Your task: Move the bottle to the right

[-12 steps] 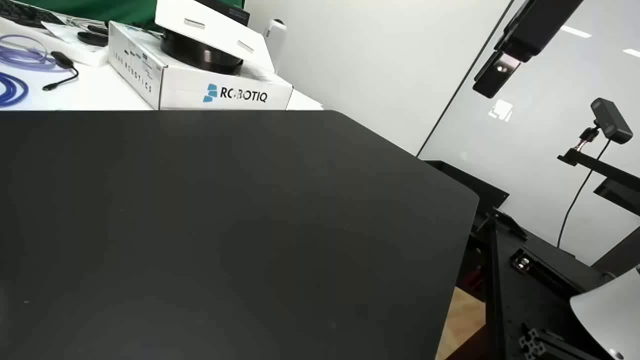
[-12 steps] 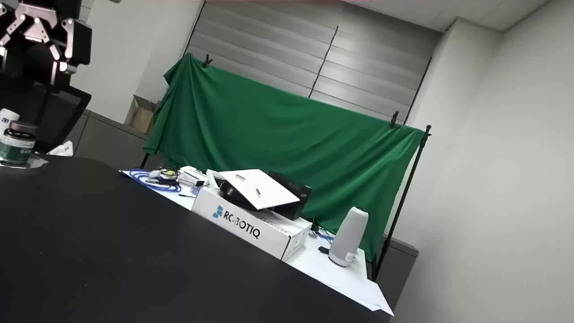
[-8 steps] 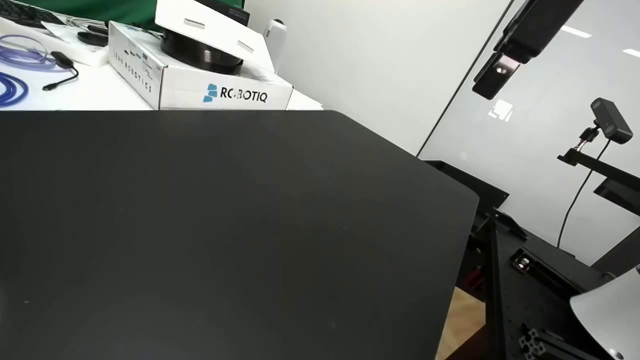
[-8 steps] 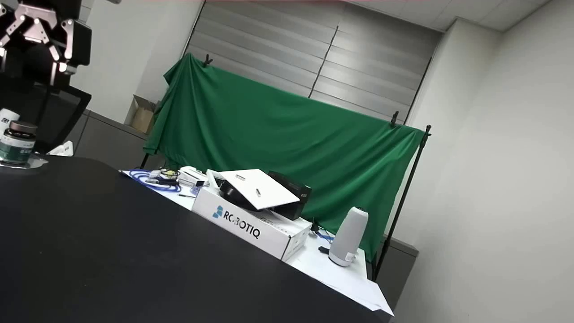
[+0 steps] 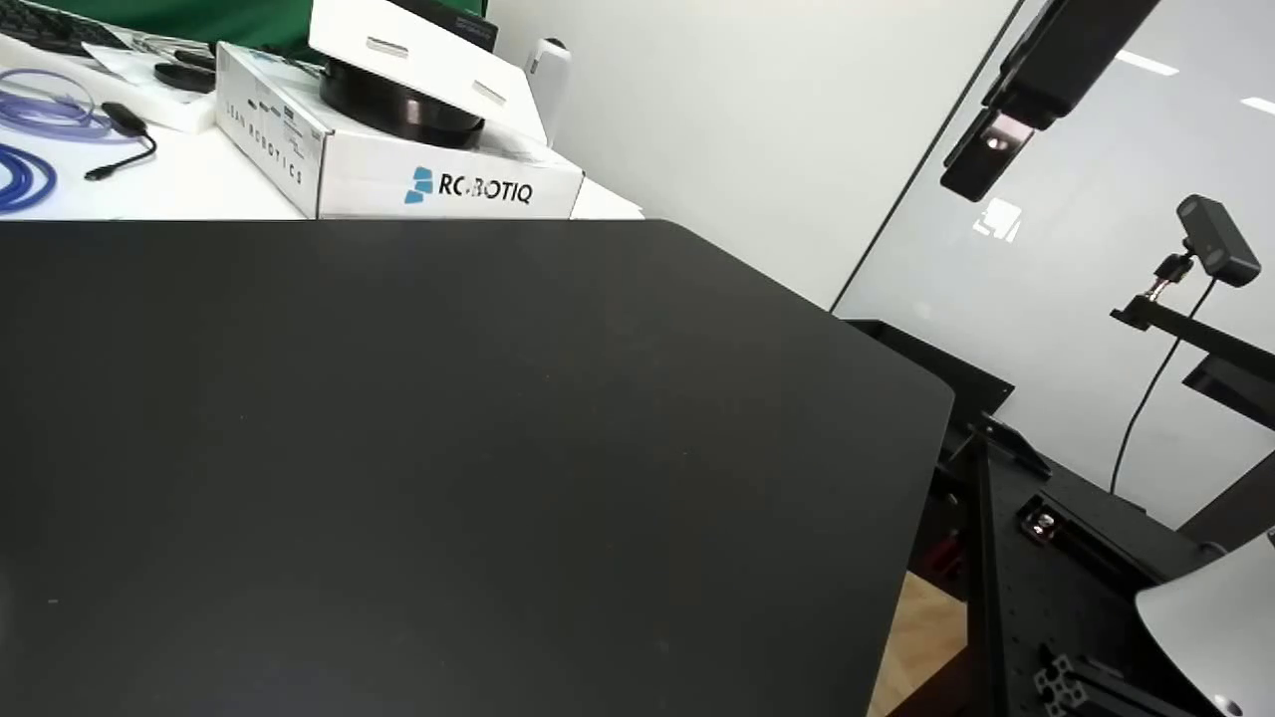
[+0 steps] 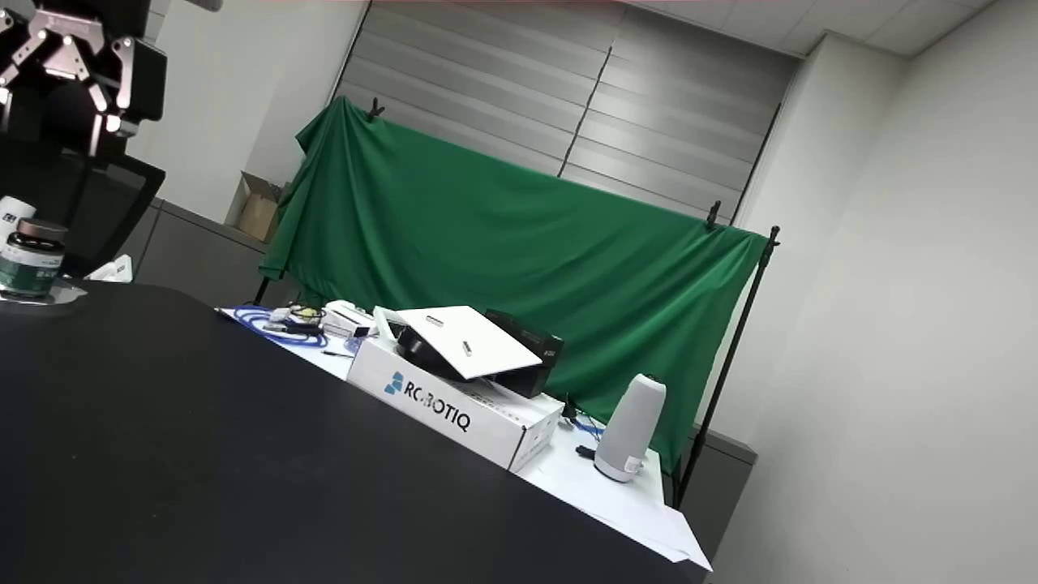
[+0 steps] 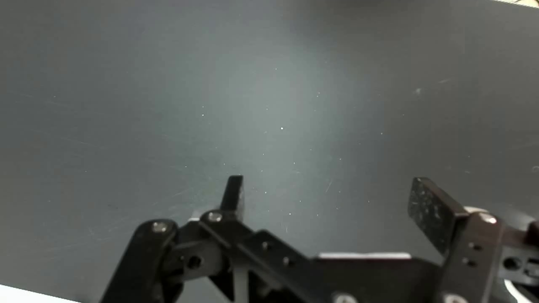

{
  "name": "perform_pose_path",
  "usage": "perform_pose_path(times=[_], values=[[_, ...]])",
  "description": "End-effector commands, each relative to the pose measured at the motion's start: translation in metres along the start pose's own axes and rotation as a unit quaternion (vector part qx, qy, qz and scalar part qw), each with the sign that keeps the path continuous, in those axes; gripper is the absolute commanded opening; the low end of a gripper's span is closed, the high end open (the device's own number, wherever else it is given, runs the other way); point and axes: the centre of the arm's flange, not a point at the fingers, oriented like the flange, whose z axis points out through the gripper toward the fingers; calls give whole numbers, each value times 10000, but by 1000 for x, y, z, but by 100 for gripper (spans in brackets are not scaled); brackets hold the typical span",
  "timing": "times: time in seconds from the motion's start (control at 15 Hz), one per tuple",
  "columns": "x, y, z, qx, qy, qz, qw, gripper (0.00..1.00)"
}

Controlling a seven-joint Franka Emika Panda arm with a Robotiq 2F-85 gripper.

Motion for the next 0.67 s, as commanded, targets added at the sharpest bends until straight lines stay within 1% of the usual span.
perform_pose_path(times=[0.0,0.2,0.33,0.47,0.6], values=[[1,1,1,7,-17,8,10000,100],[46,7,-19,-197,352,-123,9991,100],[73,5,-35,-362,605,-216,9973,100],[96,-3,-47,-513,732,-399,9952,100],[113,-20,-52,-595,815,-632,9929,100]])
